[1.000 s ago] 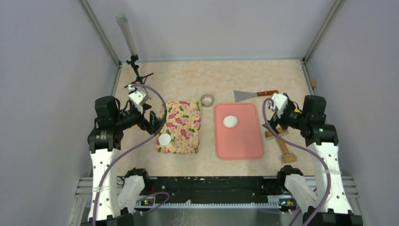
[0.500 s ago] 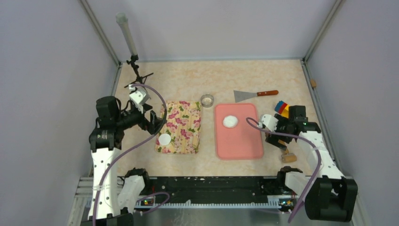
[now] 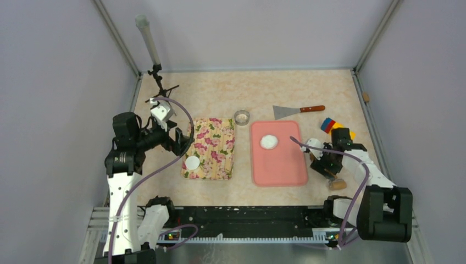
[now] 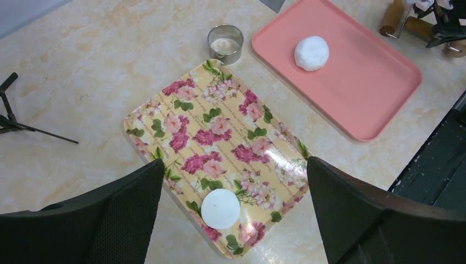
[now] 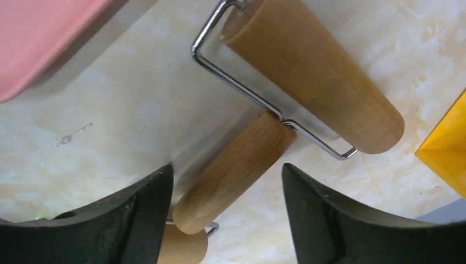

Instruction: Roll out the dumpling wrappers from the dough

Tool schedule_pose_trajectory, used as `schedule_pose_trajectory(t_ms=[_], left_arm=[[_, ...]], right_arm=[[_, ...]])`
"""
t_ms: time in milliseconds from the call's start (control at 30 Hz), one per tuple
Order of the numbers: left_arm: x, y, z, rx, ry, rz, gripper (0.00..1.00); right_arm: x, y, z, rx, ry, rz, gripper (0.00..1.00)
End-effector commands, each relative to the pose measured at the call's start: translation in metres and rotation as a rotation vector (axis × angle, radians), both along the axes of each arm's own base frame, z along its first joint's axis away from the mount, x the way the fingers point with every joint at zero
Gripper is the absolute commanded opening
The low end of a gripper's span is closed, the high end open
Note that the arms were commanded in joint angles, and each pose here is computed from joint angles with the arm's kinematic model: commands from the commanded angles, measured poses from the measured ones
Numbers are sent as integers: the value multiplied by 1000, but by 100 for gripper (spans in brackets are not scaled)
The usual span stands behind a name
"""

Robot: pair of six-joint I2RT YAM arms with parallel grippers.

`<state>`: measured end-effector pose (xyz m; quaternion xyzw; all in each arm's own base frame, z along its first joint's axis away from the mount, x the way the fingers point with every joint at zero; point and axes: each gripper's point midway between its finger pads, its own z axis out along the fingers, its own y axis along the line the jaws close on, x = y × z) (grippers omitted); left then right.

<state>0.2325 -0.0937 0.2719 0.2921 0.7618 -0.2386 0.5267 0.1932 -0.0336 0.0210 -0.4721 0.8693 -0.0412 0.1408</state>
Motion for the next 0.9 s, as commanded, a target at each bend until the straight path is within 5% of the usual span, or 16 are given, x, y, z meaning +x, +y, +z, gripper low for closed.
schedule_pose_trajectory(t_ms=[0, 200, 400, 600, 733, 867], left_arm=[[5, 2, 5, -3, -31, 19, 99], [6, 3, 6, -2, -34, 26, 99], [8, 3, 8, -4, -39, 30, 99], [24, 3, 30, -18, -77, 54, 99], [39, -7, 57, -7, -105, 15, 99], [61, -35, 101, -9, -153, -45, 99]], right_arm=[[15, -3, -11, 0, -14, -70, 63], [10, -8, -24, 33, 49, -146, 2], [15, -21, -5, -27, -37, -179, 0], [56, -50, 84, -158, -382, -250, 0], [82, -29, 172, -57, -631, -188, 0], [89, 24, 212, 59, -750, 18, 0]])
